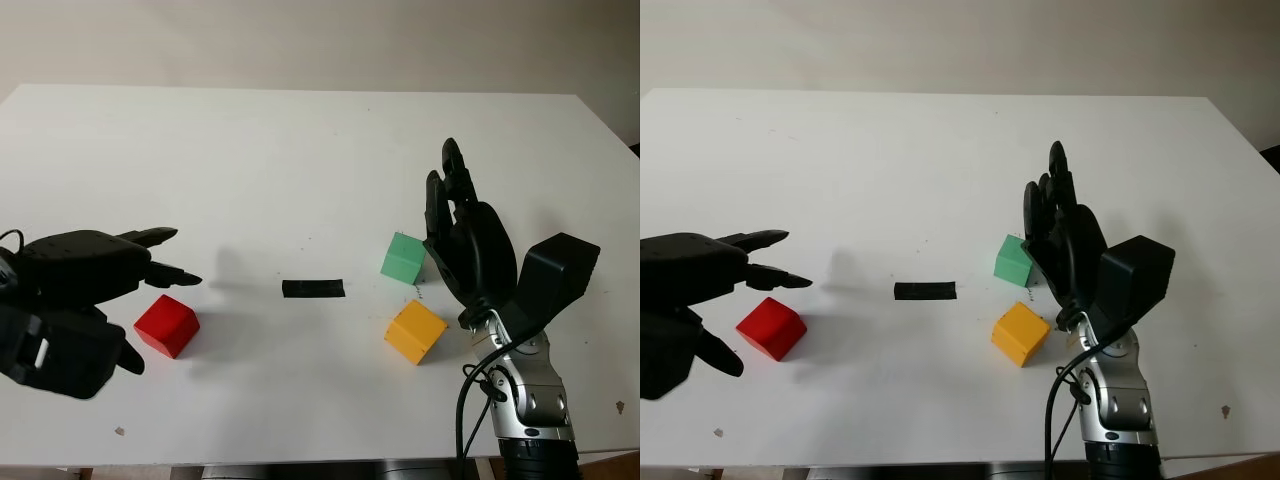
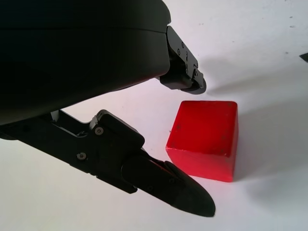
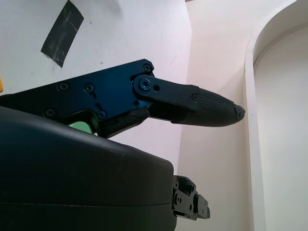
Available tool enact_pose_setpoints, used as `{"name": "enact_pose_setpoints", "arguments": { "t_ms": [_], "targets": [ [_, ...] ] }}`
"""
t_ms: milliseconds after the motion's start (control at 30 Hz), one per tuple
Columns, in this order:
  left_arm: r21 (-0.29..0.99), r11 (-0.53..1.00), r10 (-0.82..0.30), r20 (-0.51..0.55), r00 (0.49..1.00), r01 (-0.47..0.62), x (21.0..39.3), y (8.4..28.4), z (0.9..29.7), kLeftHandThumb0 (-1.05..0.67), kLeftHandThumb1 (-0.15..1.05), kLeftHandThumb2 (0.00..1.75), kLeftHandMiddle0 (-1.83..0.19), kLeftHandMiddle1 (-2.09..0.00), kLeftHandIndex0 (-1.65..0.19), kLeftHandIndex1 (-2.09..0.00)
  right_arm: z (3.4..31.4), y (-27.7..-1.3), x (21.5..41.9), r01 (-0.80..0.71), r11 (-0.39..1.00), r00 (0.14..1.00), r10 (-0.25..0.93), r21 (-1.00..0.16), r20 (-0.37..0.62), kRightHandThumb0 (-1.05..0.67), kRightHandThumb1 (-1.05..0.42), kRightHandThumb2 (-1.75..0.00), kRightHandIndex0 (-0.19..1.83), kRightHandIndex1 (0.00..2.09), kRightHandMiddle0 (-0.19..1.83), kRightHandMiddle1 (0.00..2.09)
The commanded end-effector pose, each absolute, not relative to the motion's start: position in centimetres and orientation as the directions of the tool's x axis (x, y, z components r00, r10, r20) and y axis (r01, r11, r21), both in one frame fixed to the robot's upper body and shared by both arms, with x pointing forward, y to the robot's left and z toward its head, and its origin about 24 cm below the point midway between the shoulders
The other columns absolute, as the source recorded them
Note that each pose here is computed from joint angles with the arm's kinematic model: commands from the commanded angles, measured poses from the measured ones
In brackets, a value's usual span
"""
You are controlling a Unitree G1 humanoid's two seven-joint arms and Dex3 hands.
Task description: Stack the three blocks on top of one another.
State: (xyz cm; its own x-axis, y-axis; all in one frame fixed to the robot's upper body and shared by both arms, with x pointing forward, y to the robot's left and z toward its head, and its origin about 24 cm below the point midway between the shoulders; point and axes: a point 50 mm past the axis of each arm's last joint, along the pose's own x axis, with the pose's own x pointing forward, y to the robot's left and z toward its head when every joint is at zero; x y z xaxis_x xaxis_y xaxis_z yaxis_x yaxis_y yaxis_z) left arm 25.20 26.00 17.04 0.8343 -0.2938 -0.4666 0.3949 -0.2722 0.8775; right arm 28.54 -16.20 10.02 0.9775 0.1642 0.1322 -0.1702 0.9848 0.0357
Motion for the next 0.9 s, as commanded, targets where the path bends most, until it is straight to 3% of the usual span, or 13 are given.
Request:
{"name": "enact_pose_setpoints", "arguments": {
  "t_ms": [0, 200, 233, 300, 367, 867],
  "targets": [
    [0.882, -0.282, -0.308, -0.456, 0.835, 0.378, 25.08, 25.7, 16.47, -0.71, 0.85, 0.06, 0.07, -0.07, -0.45, -0.09, 10.6, -16.49, 28.4, -0.169, 0.986, 0.973, 0.165, 0.011, 0.159, -0.69, -1.05, -0.63, -0.19, 0.0, -0.19, 0.0],
    [0.893, -0.278, -0.327, -0.435, 0.839, 0.355, 25.22, 25.58, 16.12, -0.66, 0.88, 0.06, 0.02, -0.07, -0.5, -0.18, 10.64, -16.48, 28.38, -0.17, 0.985, 0.973, 0.166, 0.011, 0.162, -0.7, -1.05, -0.63, -0.19, 0.0, -0.19, 0.0],
    [0.893, -0.281, -0.327, -0.434, 0.84, 0.352, 25.23, 25.55, 16.08, -0.65, 0.89, 0.06, 0.0, -0.06, -0.35, -0.53, 10.62, -16.48, 28.39, -0.171, 0.985, 0.973, 0.166, 0.013, 0.162, -0.7, -1.05, -0.63, -0.19, 0.0, -0.19, 0.0],
    [0.894, -0.285, -0.325, -0.43, 0.842, 0.347, 25.23, 25.52, 16.0, -0.63, 0.9, 0.05, -0.04, -0.06, -0.17, -1.01, 10.61, -16.49, 28.4, -0.17, 0.985, 0.973, 0.166, 0.012, 0.16, -0.7, -1.05, -0.63, -0.19, 0.0, -0.19, 0.0],
    [0.897, -0.28, -0.326, -0.423, 0.845, 0.341, 25.25, 25.53, 15.93, -0.62, 0.91, 0.05, -0.07, -0.07, -0.15, -1.15, 10.64, -16.45, 28.39, -0.17, 0.985, 0.973, 0.166, 0.013, 0.158, -0.7, -1.05, -0.63, -0.19, 0.0, -0.19, 0.0],
    [0.913, -0.253, -0.354, -0.395, 0.848, 0.319, 25.4, 25.53, 15.95, -0.36, 0.99, 0.06, -0.26, -0.08, -0.24, -1.45, 10.71, -16.41, 28.44, -0.17, 0.985, 0.973, 0.165, 0.015, 0.162, -0.71, -1.05, -0.63, -0.19, 0.0, -0.19, 0.0]
  ]
}}
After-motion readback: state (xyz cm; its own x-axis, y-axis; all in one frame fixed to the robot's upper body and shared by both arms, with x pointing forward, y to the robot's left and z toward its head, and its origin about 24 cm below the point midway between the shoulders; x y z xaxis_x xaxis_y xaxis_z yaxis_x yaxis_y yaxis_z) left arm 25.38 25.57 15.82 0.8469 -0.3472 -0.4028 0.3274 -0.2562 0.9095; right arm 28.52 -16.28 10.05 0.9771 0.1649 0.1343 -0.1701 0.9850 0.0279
